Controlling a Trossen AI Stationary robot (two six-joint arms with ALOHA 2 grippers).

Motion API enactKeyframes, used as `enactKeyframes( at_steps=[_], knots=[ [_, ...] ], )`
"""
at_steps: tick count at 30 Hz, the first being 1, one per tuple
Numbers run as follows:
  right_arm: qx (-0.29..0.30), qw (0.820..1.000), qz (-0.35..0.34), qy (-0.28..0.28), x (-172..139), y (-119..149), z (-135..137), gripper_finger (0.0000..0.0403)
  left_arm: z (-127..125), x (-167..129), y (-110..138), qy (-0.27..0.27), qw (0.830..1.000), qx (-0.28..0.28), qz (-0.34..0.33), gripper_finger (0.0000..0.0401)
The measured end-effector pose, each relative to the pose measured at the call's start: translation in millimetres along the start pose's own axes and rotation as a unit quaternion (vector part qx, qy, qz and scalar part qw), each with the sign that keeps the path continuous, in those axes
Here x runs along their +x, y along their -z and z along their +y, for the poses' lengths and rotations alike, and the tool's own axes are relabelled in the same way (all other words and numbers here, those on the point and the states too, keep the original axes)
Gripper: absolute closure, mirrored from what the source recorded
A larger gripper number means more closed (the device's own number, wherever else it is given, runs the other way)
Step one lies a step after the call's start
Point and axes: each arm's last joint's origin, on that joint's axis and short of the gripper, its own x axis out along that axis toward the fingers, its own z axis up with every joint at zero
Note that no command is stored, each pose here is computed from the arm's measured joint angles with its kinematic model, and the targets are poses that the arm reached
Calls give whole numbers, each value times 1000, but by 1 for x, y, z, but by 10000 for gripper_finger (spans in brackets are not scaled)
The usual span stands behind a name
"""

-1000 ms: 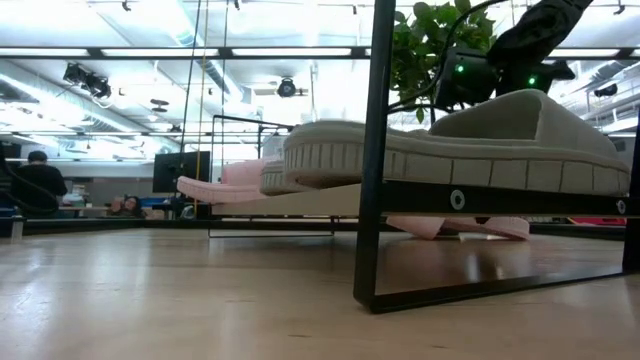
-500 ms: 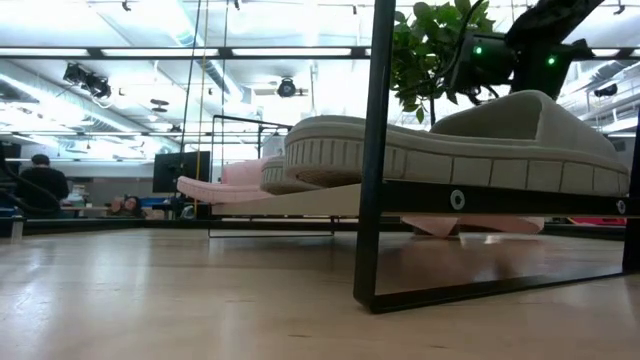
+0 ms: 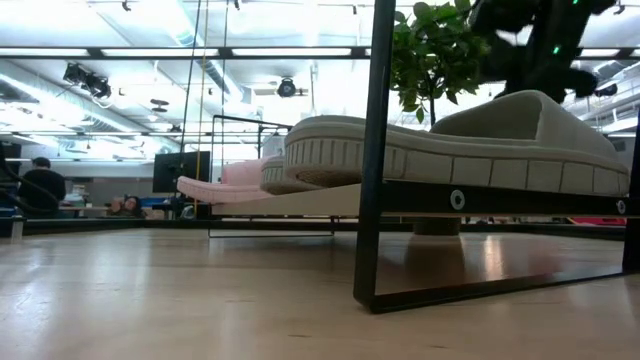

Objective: Pick and place slides into the shelf
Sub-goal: Put the pink slide on the shelf

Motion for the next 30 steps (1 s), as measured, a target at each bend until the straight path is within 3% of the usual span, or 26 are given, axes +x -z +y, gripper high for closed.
enactKeyframes(
  at_steps=[10, 15, 20, 24, 30],
  knots=[
    [-27, 992, -66, -101, -73, -17, 1, 393, 2, 11, -1, 7, 999, 41, 16, 243],
    [-24, 964, -133, -228, -115, -36, 2, 394, 2, 22, 0, 42, 995, 70, 55, 250],
    [-31, 928, -179, -325, -148, -52, 2, 396, 3, 29, 0, 76, 983, 146, 77, 249],
    [-42, 910, -197, -361, -162, -61, 2, 396, 2, 32, 0, 96, 969, 211, 81, 240],
    [-46, 906, -190, -376, -161, -66, 3, 396, -1, 41, -6, 124, 962, 232, 69, 218]
  ],
)
